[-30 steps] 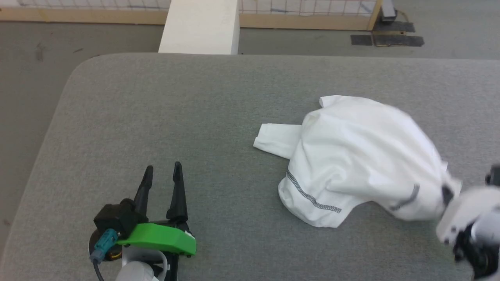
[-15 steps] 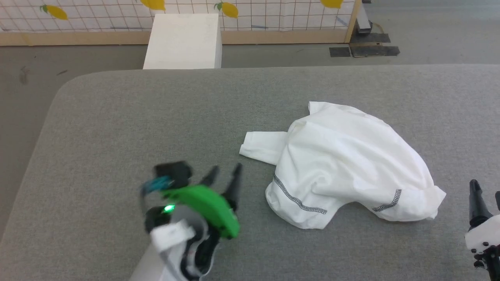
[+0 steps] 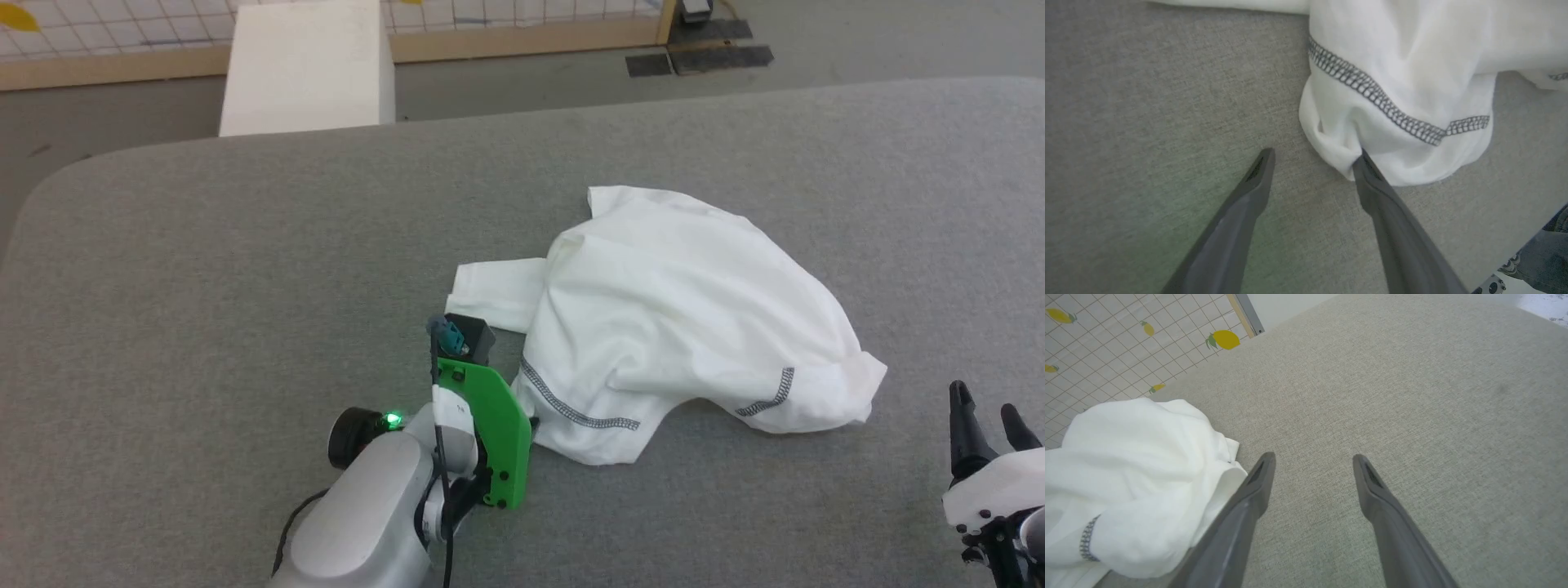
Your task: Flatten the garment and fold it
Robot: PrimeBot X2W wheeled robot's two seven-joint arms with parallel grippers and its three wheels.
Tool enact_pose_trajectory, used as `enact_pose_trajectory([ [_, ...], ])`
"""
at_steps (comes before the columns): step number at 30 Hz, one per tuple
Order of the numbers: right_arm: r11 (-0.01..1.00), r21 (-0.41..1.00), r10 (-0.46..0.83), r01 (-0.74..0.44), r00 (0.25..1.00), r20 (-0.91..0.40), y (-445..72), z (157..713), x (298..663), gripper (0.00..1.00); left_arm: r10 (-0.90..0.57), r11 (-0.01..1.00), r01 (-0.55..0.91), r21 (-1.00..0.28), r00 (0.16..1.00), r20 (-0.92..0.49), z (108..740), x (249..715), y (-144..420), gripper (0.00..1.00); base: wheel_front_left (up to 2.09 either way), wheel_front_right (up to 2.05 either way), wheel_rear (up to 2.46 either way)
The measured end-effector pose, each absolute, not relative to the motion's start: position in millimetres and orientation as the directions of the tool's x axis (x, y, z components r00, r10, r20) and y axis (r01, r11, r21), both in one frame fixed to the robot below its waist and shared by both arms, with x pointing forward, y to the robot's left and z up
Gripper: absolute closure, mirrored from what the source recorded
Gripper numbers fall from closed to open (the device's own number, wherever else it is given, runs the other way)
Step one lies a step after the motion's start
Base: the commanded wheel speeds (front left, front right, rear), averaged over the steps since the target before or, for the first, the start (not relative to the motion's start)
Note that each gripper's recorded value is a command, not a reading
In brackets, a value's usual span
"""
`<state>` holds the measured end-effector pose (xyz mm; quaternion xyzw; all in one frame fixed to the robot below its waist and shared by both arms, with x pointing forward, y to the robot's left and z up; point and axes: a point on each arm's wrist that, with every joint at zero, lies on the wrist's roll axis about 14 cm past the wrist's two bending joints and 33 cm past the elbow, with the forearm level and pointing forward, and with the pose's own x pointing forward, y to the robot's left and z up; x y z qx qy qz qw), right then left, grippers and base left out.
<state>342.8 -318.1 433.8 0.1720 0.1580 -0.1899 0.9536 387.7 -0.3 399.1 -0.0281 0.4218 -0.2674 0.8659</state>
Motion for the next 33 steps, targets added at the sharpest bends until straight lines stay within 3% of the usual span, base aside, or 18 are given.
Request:
enact_pose_trajectory([
  [2, 0.864, 0.263, -0.319, 0.429, 0.871, -0.373, -321.2, 430.5, 339.9, 0.00, -0.496, 0.850, 0.445, -0.282, 0.496, -0.713, 397.1, 390.1, -4.4, 0.00, 0.00, 0.00, 0.00],
  [3, 0.862, 0.260, -0.324, 0.435, 0.868, -0.377, -322.6, 428.9, 338.5, 0.00, -0.508, 0.843, 0.452, -0.292, 0.489, -0.709, 396.6, 390.4, -7.4, 0.28, 0.00, 0.00, 0.00],
  [4, 0.860, 0.257, -0.328, 0.440, 0.864, -0.381, -323.8, 427.1, 337.3, 0.00, -0.523, 0.836, 0.455, -0.308, 0.488, -0.699, 397.1, 391.4, -10.4, 0.69, 0.00, 0.00, 0.00],
  [5, 0.860, 0.255, -0.330, 0.442, 0.862, -0.384, -324.0, 425.6, 336.8, 0.00, -0.539, 0.829, 0.454, -0.327, 0.491, -0.685, 398.6, 392.9, -12.9, 1.00, 0.00, 0.00, 0.00],
  [8, 0.862, 0.252, -0.325, 0.440, 0.861, -0.392, -322.0, 422.3, 337.4, 0.00, -0.586, 0.808, 0.419, -0.414, 0.508, -0.631, 406.7, 396.5, -19.9, 1.00, 0.00, 0.00, 0.00],
  [12, 0.870, 0.258, -0.305, 0.420, 0.870, -0.387, -315.5, 422.6, 343.3, 0.00, -0.580, 0.804, 0.347, -0.483, 0.635, -0.510, 434.7, 419.6, -7.8, 1.00, 0.00, 0.00, 0.00],
  [17, 0.885, 0.269, -0.267, 0.380, 0.888, -0.374, -303.1, 426.1, 355.0, 0.00, -0.418, 0.836, 0.250, -0.489, 0.867, -0.271, 503.7, 467.0, 52.1, 1.00, 0.00, 0.00, 0.00],
  [21, 0.903, 0.276, -0.221, 0.330, 0.906, -0.361, -287.6, 430.8, 365.8, 0.00, -0.226, 0.864, 0.137, -0.485, 0.965, -0.130, 551.2, 479.5, 118.1, 1.00, 0.00, 0.00, 0.00],
  [25, 0.917, 0.287, -0.171, 0.277, 0.923, -0.345, -271.0, 436.6, 375.4, 0.00, -0.007, 0.879, -0.078, -0.471, 0.984, -0.176, 539.2, 456.7, 188.1, 1.00, 0.00, 0.00, 0.00],
  [28, 0.925, 0.294, -0.136, 0.240, 0.933, -0.332, -258.9, 441.2, 381.7, 0.00, 0.157, 0.844, -0.299, -0.446, 0.932, -0.327, 488.1, 409.7, 235.9, 1.00, 0.00, 0.00, 0.00],
  [31, 0.930, 0.297, -0.116, 0.218, 0.939, -0.325, -252.1, 444.1, 385.5, 0.00, 0.230, 0.786, -0.438, -0.436, 0.862, -0.451, 446.3, 364.7, 256.0, 1.00, 0.00, 0.00, 0.00],
  [33, 0.932, 0.298, -0.106, 0.207, 0.941, -0.323, -248.5, 445.1, 387.5, 0.00, 0.237, 0.756, -0.483, -0.442, 0.832, -0.502, 429.0, 344.9, 256.7, 0.66, 0.00, 0.00, 0.00],
])
